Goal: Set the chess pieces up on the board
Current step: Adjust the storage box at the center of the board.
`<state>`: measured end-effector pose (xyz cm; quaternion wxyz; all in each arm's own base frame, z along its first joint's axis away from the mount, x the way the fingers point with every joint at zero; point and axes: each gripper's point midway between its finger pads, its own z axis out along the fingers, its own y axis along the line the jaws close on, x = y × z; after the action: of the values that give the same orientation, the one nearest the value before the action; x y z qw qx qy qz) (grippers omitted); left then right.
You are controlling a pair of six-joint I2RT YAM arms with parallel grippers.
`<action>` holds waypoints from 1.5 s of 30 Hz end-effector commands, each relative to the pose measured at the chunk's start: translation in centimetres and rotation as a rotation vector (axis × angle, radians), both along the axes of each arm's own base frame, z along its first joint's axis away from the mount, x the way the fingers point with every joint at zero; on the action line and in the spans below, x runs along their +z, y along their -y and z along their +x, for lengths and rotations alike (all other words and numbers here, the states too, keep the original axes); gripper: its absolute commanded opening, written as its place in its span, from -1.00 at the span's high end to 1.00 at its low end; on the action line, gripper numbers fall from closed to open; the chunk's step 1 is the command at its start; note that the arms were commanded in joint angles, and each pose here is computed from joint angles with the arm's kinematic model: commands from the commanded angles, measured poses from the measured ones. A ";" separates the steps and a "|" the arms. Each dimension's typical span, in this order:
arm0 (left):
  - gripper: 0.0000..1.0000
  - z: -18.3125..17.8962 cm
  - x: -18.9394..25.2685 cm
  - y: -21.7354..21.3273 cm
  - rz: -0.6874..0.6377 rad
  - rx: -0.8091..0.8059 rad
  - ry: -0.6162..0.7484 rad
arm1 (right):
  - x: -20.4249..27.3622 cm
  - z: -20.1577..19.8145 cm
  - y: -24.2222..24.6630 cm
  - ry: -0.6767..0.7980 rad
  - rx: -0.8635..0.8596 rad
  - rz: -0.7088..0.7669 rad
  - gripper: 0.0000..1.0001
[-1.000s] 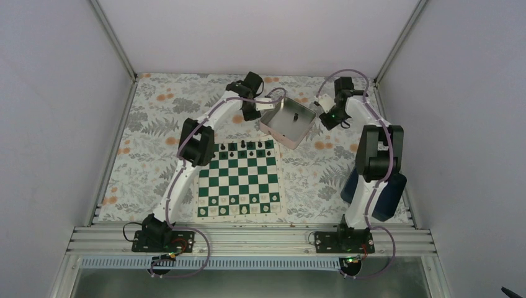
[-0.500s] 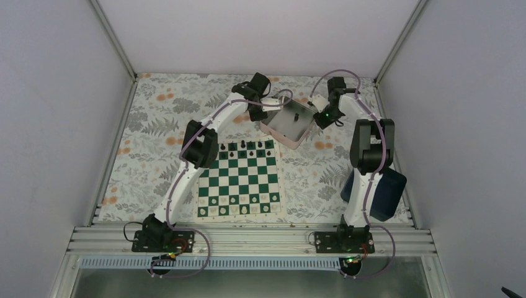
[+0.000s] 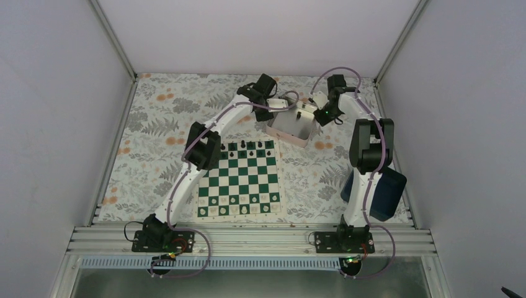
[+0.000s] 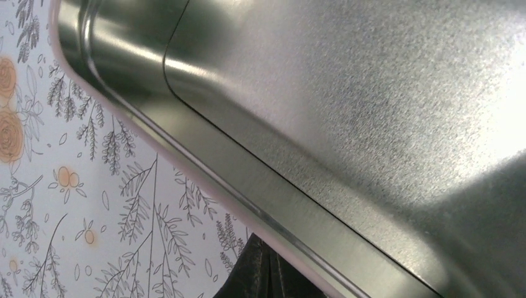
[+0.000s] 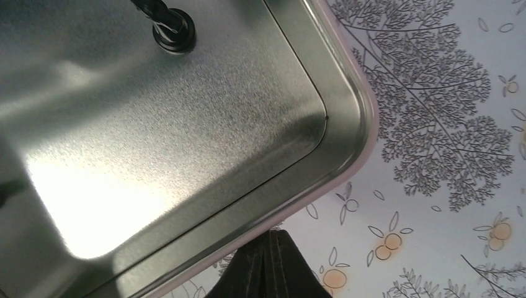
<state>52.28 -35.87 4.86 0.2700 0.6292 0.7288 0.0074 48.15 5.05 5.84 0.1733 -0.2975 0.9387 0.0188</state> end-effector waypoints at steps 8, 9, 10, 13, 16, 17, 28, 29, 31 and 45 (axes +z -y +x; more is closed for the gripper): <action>0.95 -3.0 -1.0 4.9 -0.021 -0.117 -0.004 | 1.4 3.7 1.5 0.095 -0.067 -0.004 0.92; 0.95 -3.3 -1.0 5.3 -0.021 -0.127 -0.008 | 1.5 4.0 1.7 0.099 -0.071 -0.005 0.92; 0.95 -3.7 -0.9 5.6 -0.021 -0.135 -0.008 | 1.5 4.2 2.0 0.102 -0.075 -0.008 0.92; 0.95 -4.9 -0.8 6.8 -0.023 -0.168 -0.012 | 1.6 4.9 2.6 0.115 -0.081 -0.022 0.92; 0.95 -6.3 -0.4 8.1 -0.032 -0.202 -0.025 | 1.6 5.3 3.0 0.126 -0.084 -0.027 0.92; 0.95 -6.8 -0.3 8.6 -0.033 -0.215 -0.026 | 1.6 5.4 3.1 0.128 -0.083 -0.028 0.92; 0.95 -8.5 4.1 11.2 -0.058 -0.257 0.059 | 3.1 6.3 4.4 0.180 -0.113 -0.055 0.92; 0.95 -8.5 4.8 10.9 -0.056 -0.255 0.064 | 3.4 6.2 4.6 0.187 -0.120 -0.058 0.92; 0.95 -8.7 6.4 10.2 -0.044 -0.250 0.075 | 4.2 5.9 5.2 0.199 -0.133 -0.065 0.92; 0.95 2.4 13.7 3.4 -0.067 -0.018 0.395 | 6.9 -4.0 8.0 0.088 -0.182 -0.075 0.92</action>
<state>48.90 -40.73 19.47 0.3859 0.6578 0.6446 0.0547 47.45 -3.30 12.99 0.2400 -0.2141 0.9451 -0.0583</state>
